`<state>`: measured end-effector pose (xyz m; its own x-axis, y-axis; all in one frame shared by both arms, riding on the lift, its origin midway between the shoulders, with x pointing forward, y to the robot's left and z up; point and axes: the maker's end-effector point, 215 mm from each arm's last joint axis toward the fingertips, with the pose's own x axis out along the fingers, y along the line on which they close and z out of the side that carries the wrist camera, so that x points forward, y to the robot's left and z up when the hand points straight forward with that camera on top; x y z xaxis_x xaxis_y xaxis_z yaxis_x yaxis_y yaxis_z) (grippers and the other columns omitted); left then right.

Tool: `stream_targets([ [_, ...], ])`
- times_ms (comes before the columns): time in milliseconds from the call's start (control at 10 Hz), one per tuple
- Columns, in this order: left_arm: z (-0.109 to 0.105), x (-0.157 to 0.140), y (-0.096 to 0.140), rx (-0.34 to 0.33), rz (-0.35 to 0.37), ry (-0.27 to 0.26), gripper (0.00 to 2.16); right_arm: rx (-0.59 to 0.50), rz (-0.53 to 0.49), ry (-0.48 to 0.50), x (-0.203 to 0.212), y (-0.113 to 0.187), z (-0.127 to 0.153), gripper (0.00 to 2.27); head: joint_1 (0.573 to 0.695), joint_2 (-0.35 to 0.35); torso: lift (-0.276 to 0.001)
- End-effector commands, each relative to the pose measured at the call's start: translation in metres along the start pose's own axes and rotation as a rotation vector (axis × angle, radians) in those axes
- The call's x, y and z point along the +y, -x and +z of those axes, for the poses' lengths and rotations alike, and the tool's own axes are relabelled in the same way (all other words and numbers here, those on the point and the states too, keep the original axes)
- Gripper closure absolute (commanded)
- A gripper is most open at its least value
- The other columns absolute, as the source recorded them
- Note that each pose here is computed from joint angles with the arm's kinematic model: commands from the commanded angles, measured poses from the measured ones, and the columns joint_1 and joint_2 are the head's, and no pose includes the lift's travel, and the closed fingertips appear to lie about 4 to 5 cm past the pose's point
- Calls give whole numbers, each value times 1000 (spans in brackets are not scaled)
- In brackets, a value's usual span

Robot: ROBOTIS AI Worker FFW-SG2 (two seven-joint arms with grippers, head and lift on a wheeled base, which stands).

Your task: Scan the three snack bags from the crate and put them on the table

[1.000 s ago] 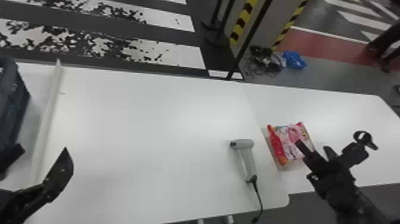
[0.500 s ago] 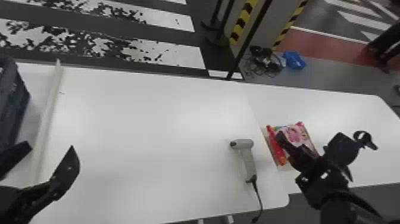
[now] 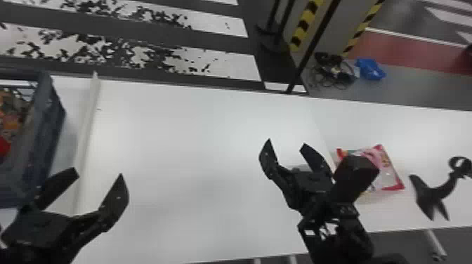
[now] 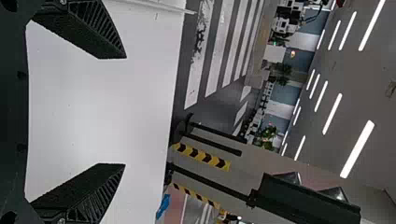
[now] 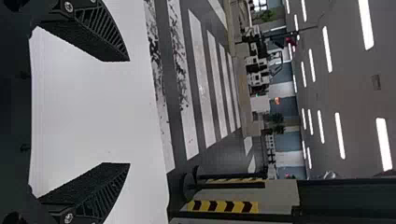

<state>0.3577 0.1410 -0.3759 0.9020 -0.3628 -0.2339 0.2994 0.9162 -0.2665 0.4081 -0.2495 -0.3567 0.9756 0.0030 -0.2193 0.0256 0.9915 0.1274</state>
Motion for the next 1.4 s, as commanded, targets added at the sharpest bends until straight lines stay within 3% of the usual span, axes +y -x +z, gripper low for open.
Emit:
stream_targets([
  [0,1,4,4,-9,14,-14,33,-43,58,4,53,19,-4,87,695,-204,-94],
  [200,5,8,8,-26,22,-22,33,-96,57,-42,63,44,-12,87,695,-84,-94],
  [400,12,23,14,-50,59,-39,33,-85,48,-39,57,50,-28,87,695,-53,-94],
  [500,28,32,18,-82,78,-57,33,-93,49,-36,55,50,-26,87,695,-42,-94],
  [800,77,98,29,-179,226,8,33,-94,55,-23,53,51,-30,83,695,24,-94],
  [1000,91,144,30,-211,305,35,33,-87,62,-8,51,51,-35,83,695,113,-94],
  [1300,96,192,32,-232,398,52,39,-72,60,2,48,49,-44,83,695,182,-94],
])
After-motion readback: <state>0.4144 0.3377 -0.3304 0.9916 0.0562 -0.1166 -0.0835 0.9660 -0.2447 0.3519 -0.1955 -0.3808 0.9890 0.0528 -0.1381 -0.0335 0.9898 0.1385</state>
